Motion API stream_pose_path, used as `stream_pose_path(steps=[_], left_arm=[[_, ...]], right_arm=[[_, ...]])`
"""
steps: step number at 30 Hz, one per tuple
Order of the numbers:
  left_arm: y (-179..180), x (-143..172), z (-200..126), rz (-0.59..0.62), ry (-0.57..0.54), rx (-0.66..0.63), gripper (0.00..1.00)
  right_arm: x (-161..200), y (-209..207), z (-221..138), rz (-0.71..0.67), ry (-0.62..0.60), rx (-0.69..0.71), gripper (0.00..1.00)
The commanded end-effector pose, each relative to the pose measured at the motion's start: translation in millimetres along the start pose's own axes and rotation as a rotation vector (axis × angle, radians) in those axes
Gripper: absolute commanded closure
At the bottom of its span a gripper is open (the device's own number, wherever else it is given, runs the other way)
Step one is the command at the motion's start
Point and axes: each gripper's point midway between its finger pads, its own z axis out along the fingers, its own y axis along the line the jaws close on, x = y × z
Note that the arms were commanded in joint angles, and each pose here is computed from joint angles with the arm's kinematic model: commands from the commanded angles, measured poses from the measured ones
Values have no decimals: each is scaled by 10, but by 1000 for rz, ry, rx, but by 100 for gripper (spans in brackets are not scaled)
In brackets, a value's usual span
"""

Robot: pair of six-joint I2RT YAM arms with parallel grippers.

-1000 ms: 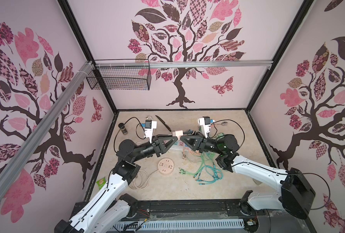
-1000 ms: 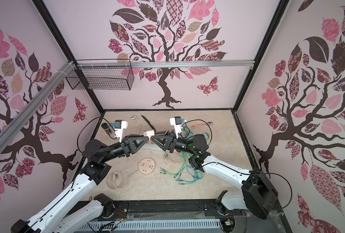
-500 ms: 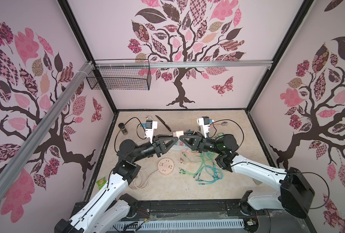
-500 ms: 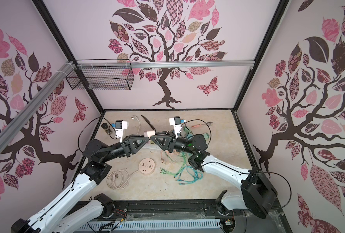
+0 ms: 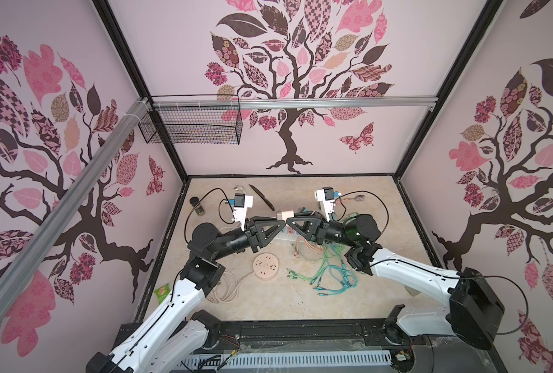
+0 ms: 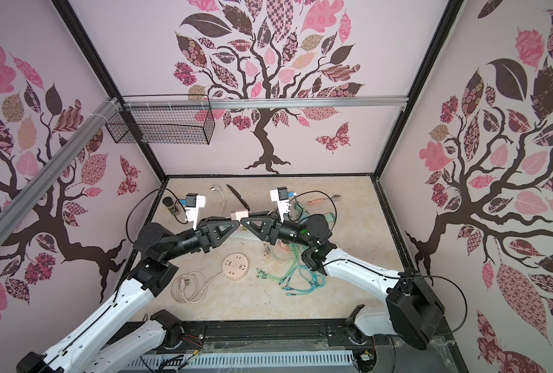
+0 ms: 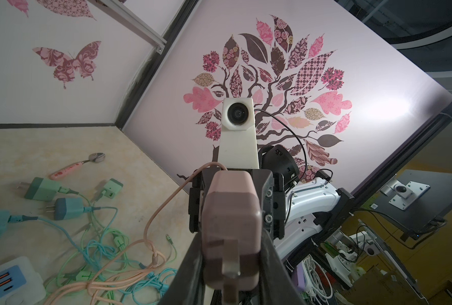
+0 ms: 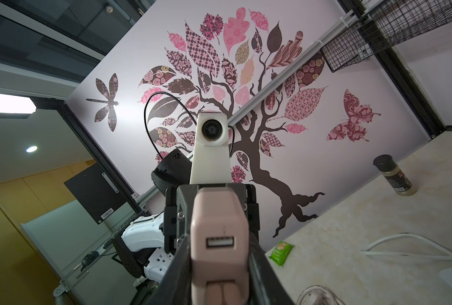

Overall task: Insert plugs into power strip
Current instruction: Pick up the plug from the middle-right of the table.

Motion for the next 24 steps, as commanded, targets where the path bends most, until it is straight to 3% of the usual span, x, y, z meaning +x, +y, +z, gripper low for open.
stream_pose_path(steps=[1, 8, 18, 24], left_arm=[[112, 81, -7, 2, 37, -63, 100], [235, 214, -30, -34, 100, -129, 89], [284, 375, -170, -42, 139, -187, 58], [316, 481, -255, -47, 147, -208, 48]], right_arm=[[-176, 197, 52, -89, -29, -21, 77], [-177, 145, 27, -125, -6, 39, 82], [-292, 37, -62, -185, 31, 139, 90], [-325, 5, -36, -225, 63, 178, 91]])
